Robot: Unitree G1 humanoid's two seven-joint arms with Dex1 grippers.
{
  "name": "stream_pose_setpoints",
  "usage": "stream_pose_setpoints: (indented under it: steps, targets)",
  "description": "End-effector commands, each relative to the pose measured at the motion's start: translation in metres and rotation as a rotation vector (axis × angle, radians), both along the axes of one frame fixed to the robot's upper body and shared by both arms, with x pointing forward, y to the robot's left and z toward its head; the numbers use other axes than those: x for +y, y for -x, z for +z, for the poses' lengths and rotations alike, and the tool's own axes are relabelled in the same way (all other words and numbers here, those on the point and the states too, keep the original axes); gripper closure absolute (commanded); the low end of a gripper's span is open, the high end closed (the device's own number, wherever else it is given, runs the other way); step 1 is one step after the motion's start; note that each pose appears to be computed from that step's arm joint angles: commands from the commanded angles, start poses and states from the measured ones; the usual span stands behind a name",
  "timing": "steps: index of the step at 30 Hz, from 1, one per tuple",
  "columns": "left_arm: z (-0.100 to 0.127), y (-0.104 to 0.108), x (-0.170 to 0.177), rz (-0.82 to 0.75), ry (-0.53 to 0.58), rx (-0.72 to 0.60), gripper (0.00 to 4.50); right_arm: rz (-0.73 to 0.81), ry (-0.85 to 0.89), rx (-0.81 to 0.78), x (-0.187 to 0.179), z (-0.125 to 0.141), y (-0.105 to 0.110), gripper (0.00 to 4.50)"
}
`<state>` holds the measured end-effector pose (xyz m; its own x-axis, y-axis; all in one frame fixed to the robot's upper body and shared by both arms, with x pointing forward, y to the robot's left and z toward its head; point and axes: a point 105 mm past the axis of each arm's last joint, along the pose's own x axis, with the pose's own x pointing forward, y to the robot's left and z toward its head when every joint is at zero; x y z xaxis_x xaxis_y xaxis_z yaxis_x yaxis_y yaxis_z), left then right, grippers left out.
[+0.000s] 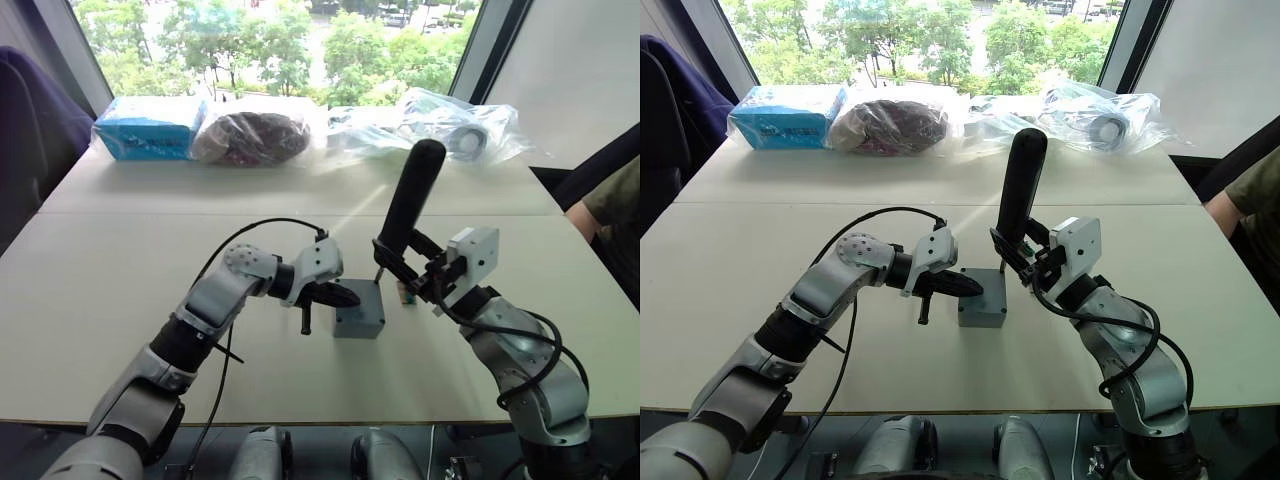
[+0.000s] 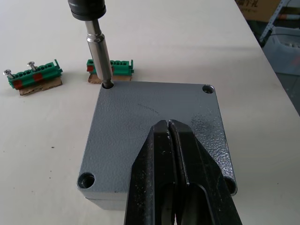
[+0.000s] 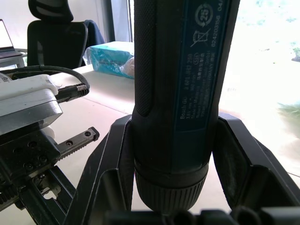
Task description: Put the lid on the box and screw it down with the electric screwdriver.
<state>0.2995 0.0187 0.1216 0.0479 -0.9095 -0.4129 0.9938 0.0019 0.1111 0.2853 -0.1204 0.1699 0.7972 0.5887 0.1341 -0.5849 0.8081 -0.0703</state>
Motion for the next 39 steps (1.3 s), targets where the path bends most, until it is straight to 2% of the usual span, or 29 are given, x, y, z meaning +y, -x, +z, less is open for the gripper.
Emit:
stream_pose_setpoints:
  steps: [1,17,25,31,36,39]
  targets:
    - [-0.003,0.004,-0.001,-0.012,-0.018,-0.004,4.5,-0.028,0.046,0.278,-0.008,-0.066,0.001,2.68]
    - [-0.003,0.003,-0.002,-0.011,-0.015,-0.004,4.5,-0.023,0.058,0.257,-0.008,-0.061,-0.001,2.68]
    - [-0.004,0.003,-0.004,-0.009,-0.011,-0.001,4.5,-0.031,0.07,0.197,-0.012,-0.045,-0.007,2.68]
    - [-0.004,0.002,-0.004,-0.005,-0.008,-0.003,4.5,-0.028,0.031,0.096,-0.017,-0.004,-0.013,2.68]
    - [-0.004,0.001,-0.002,0.0,-0.005,-0.007,4.5,0.035,-0.026,-0.016,-0.019,0.057,-0.012,2.68]
    - [0.005,-0.001,-0.002,0.017,0.036,0.0,4.5,0.082,-0.06,-0.054,-0.02,0.088,-0.007,2.68]
